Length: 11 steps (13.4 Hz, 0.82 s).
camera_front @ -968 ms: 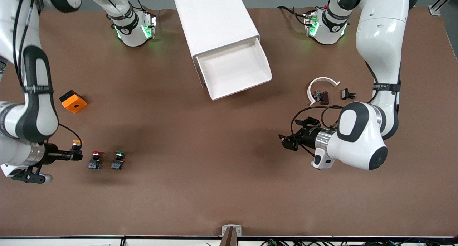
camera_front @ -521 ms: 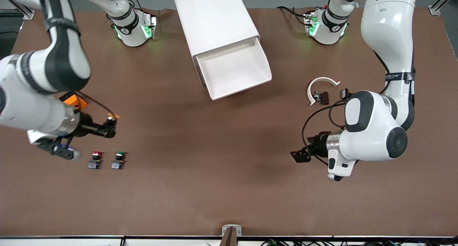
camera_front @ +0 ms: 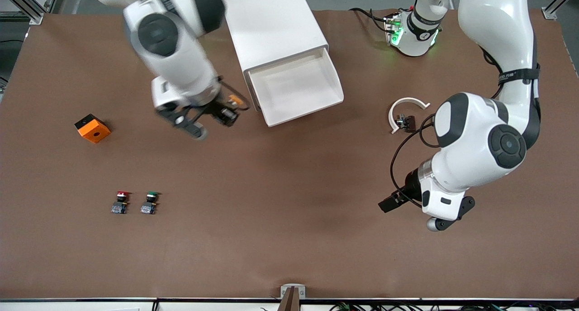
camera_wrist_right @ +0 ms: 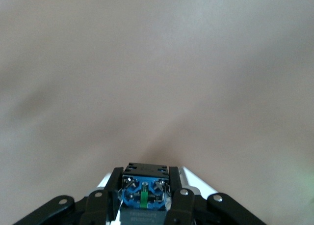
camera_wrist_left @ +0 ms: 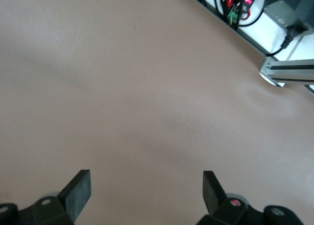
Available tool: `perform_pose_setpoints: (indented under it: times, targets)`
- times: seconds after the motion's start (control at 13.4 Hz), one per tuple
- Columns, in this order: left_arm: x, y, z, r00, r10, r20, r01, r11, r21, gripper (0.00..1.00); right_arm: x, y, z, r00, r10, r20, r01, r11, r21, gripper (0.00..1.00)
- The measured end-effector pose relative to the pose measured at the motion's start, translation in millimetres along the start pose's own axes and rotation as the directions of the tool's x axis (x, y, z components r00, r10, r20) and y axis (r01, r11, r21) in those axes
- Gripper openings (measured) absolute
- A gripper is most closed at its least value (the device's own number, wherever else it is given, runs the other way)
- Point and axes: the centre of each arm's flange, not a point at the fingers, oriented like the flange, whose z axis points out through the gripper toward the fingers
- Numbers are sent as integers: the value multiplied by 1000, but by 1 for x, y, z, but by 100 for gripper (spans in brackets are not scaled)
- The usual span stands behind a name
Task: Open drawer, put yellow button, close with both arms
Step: 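Lift the yellow button and carry it over the open drawer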
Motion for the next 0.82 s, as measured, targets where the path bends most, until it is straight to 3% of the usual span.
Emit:
perform_pose_setpoints:
  times: [0.15, 0.3, 0.82]
  targets:
    - [-11, 9, -6, 1000, 7, -8, -7, 1000, 1, 100, -53, -17, 5, 998, 28, -48, -28, 1000, 0, 42]
    - [-21, 15, -1, 1000, 19, -4, -19, 1000, 8, 100, -85, -27, 9, 997, 50, -60, -49, 999, 18, 42]
    - [-49, 34, 13, 996, 90, -16, -89, 994, 59, 100, -142, -56, 70, 993, 83, -81, -84, 996, -4, 42]
